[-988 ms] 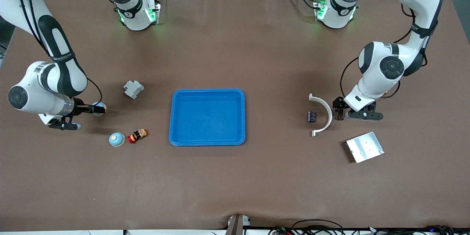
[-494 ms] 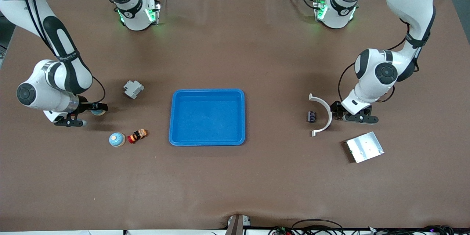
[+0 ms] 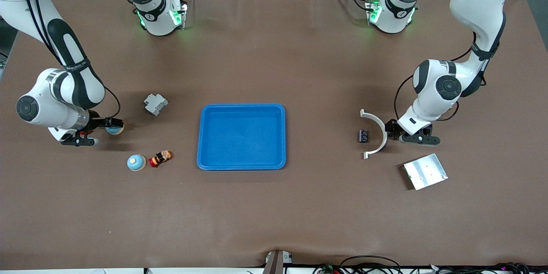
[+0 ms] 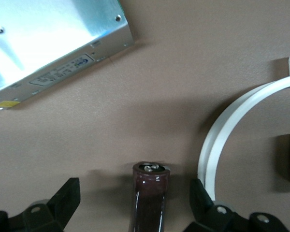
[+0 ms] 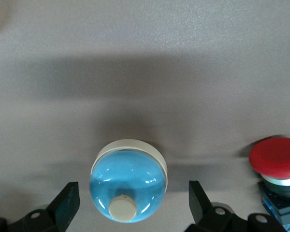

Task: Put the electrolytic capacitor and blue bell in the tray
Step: 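Grasp the blue bell with the right gripper while the left gripper grasps the capacitor, then carry the bell into the tray while the left gripper lifts the capacitor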

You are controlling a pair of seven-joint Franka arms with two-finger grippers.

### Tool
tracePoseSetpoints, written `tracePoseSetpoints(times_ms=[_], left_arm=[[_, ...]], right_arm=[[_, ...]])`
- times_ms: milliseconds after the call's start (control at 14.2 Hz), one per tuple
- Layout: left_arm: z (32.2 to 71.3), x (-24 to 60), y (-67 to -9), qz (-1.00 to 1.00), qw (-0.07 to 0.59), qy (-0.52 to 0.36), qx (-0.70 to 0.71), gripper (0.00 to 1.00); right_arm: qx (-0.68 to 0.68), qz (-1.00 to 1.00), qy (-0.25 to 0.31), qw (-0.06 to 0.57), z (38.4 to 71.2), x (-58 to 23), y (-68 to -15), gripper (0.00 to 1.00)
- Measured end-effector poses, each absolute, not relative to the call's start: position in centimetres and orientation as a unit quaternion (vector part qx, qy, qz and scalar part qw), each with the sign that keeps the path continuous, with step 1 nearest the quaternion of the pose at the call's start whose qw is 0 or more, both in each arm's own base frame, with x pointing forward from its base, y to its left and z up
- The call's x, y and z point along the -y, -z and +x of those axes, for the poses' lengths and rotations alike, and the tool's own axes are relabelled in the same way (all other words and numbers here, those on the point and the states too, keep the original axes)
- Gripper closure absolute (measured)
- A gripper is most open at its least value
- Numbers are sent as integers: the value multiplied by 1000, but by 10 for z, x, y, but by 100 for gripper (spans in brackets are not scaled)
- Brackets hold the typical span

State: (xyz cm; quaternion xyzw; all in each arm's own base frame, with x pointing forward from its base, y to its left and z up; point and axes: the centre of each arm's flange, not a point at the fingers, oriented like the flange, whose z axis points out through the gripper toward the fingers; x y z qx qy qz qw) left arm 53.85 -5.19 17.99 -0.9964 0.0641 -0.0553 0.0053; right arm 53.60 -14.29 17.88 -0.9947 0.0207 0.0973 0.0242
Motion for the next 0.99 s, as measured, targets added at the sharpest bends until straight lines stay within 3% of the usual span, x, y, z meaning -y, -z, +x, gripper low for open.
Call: tracePoseSetpoints(times_ms=[353,564,988], left_arm=[[539,48,-176,-997,5,57,-61,0],[536,48,-174,-997,5,54,-61,0],[531,45,-169,-997,5,47,-59,2]], right_arm=[[-19,-995,-100,25,536,141,-176,4],[-19,-995,-98,25,537,141,-179,33],[-18,-994,-105,29,544,140,-187,35]])
